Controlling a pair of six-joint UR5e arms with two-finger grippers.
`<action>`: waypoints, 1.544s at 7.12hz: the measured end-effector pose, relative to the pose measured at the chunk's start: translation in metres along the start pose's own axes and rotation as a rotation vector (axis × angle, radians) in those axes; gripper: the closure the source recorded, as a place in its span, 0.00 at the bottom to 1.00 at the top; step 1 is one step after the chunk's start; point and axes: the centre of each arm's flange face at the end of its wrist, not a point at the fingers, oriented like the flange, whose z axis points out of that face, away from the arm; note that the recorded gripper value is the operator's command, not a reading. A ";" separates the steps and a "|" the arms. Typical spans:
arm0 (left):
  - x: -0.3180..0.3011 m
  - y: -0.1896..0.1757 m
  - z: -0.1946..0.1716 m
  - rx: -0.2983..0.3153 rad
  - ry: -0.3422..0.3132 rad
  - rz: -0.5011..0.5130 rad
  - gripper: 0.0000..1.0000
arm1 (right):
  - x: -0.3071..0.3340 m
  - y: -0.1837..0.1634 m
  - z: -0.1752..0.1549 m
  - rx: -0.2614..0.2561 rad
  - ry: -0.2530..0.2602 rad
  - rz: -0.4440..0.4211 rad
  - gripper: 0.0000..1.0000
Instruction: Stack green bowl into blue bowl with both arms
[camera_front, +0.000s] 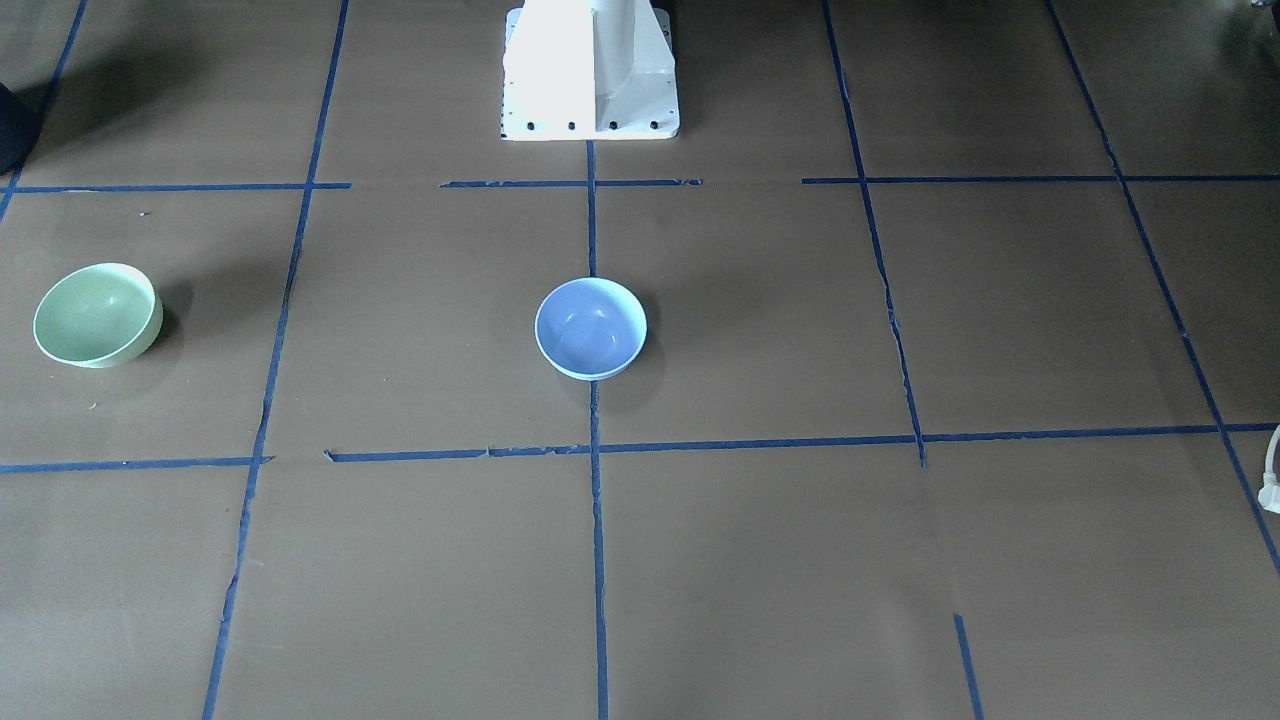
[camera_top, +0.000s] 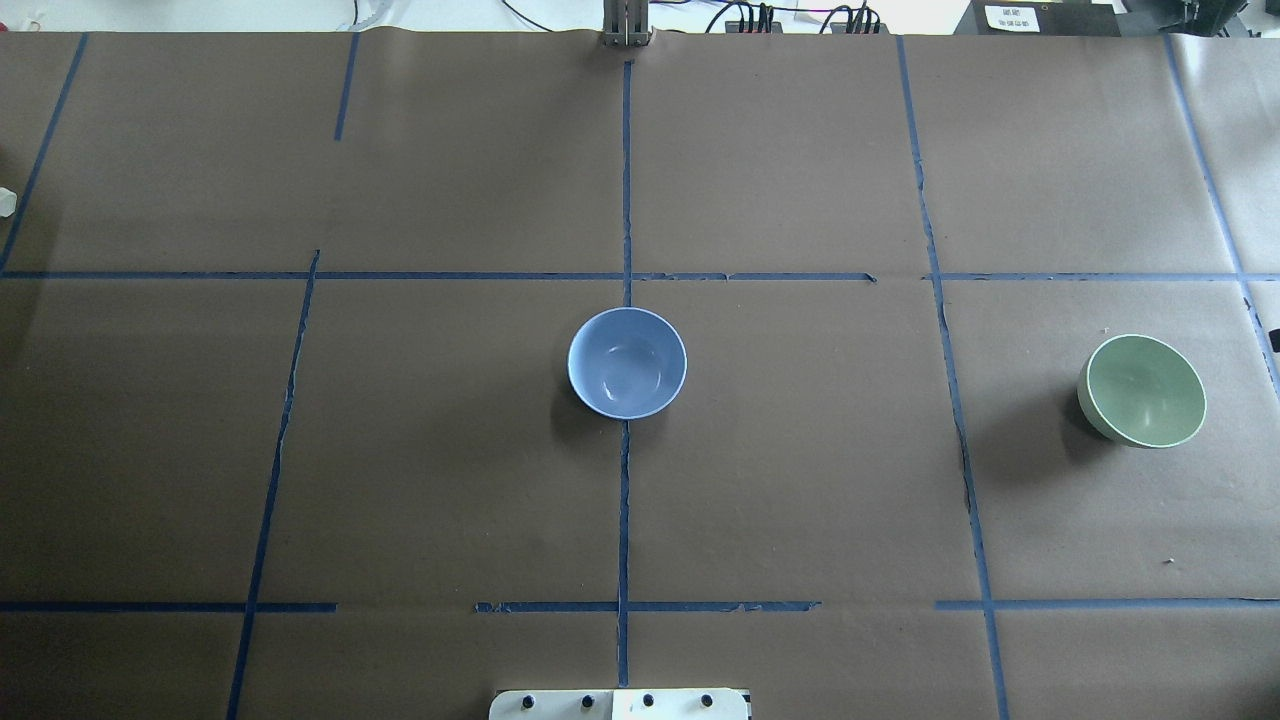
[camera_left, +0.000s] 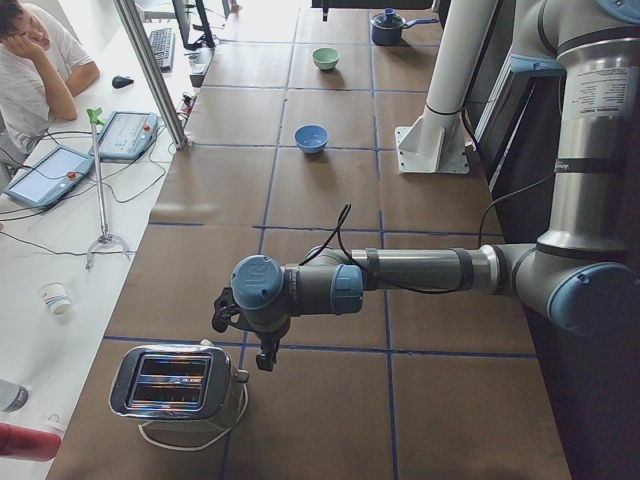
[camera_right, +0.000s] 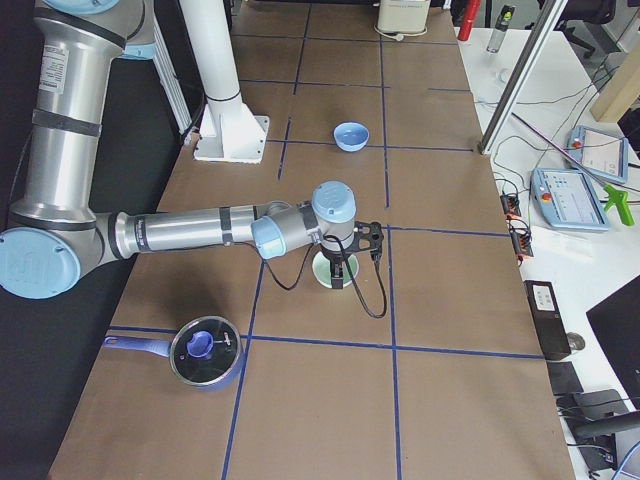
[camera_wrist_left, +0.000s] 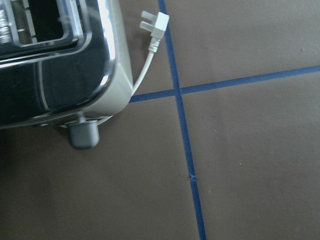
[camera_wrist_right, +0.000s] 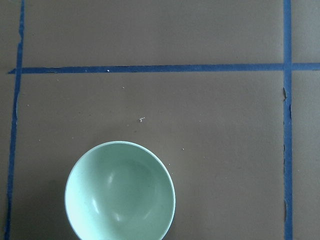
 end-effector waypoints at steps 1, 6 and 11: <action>-0.004 0.003 -0.002 0.004 0.004 -0.008 0.00 | 0.011 0.011 0.031 0.031 -0.015 0.011 0.01; -0.005 0.003 -0.005 0.011 0.002 -0.008 0.00 | 0.005 0.043 0.124 0.048 -0.025 -0.011 0.98; -0.007 0.008 -0.003 0.012 0.004 -0.008 0.00 | -0.045 0.020 0.112 0.058 -0.111 0.010 1.00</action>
